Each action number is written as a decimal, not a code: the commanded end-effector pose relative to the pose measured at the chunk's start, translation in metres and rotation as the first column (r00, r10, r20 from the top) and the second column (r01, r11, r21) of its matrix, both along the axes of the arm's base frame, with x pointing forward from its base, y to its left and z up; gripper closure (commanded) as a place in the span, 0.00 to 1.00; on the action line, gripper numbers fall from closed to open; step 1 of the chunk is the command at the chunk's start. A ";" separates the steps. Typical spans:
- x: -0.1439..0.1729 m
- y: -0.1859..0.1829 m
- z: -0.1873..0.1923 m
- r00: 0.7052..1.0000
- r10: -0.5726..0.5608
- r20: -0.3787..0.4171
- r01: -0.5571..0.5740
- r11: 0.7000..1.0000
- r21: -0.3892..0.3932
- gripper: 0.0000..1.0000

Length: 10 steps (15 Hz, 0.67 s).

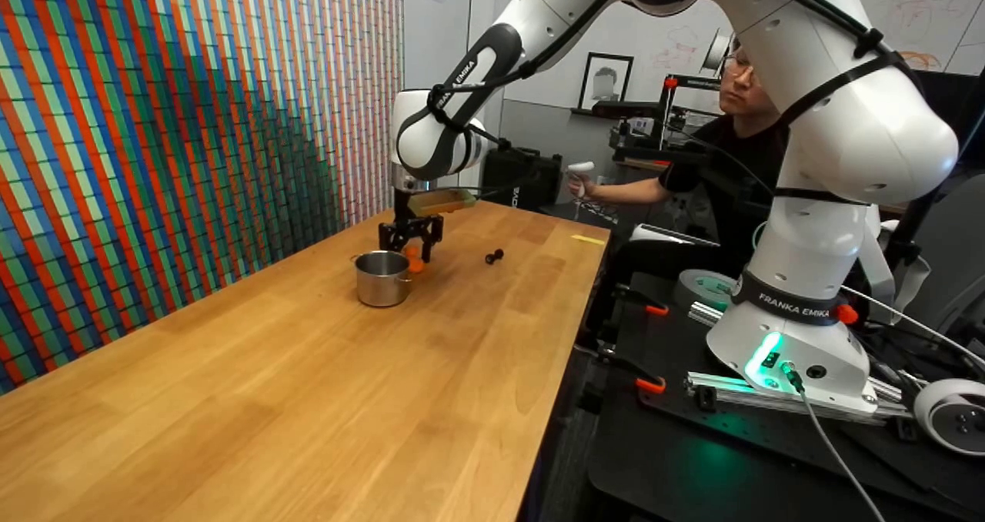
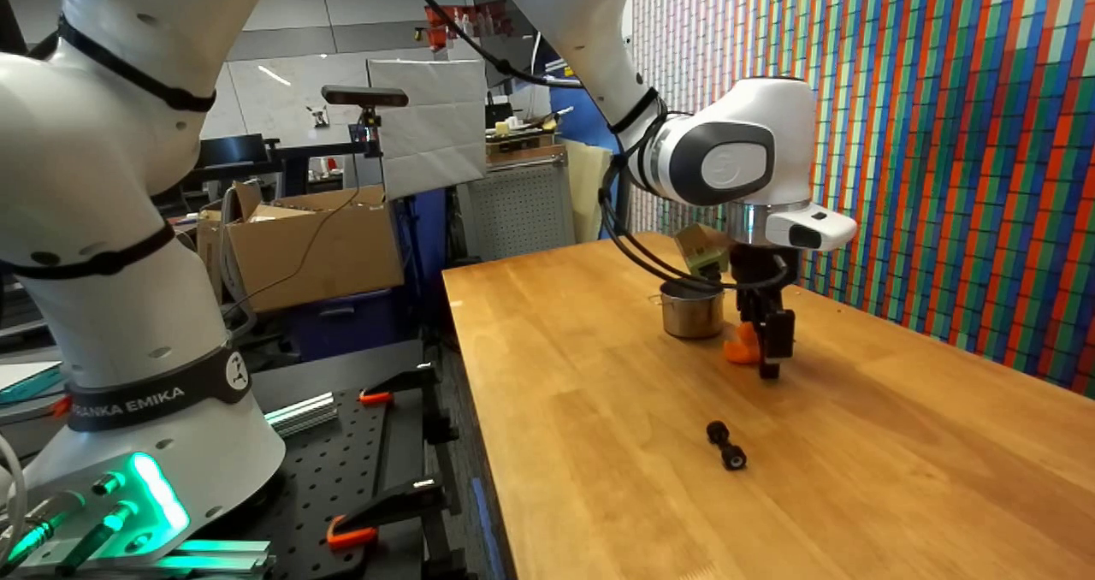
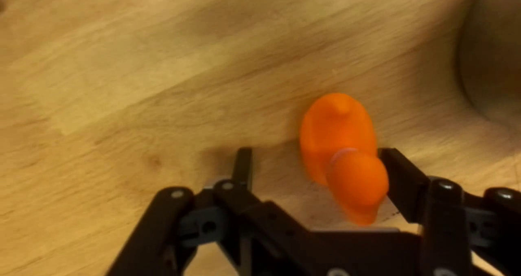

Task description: Put the rubber duck inside the silver cup

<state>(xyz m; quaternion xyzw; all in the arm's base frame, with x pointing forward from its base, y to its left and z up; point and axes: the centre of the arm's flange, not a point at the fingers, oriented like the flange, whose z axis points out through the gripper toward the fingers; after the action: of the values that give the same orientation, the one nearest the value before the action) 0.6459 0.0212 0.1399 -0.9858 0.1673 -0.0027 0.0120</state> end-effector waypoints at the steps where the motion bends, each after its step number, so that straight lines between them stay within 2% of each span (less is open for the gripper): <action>1: 0.010 -0.004 0.008 0.998 -0.052 -0.021 0.052 0.999 -0.002 0.51; 5: 0.004 -0.009 0.018 0.992 -0.116 -0.048 0.116 0.993 0.014 0.80; 6: 0.001 -0.009 0.019 0.990 -0.128 -0.054 0.129 0.992 0.018 0.79; 7: -0.001 -0.009 0.019 0.988 -0.140 -0.064 0.141 0.990 0.020 0.46; 8: -0.004 -0.009 0.020 0.985 -0.156 -0.073 0.158 0.987 0.021 0.51; 9: -0.008 -0.009 0.020 0.981 -0.173 -0.085 0.176 0.984 0.022 0.50; 10: -0.013 -0.009 0.021 0.977 -0.188 -0.100 0.192 0.981 0.024 0.43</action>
<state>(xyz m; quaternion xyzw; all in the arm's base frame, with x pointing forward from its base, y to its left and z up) 0.6443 0.0126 0.1479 -0.9725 0.2308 0.0292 0.0140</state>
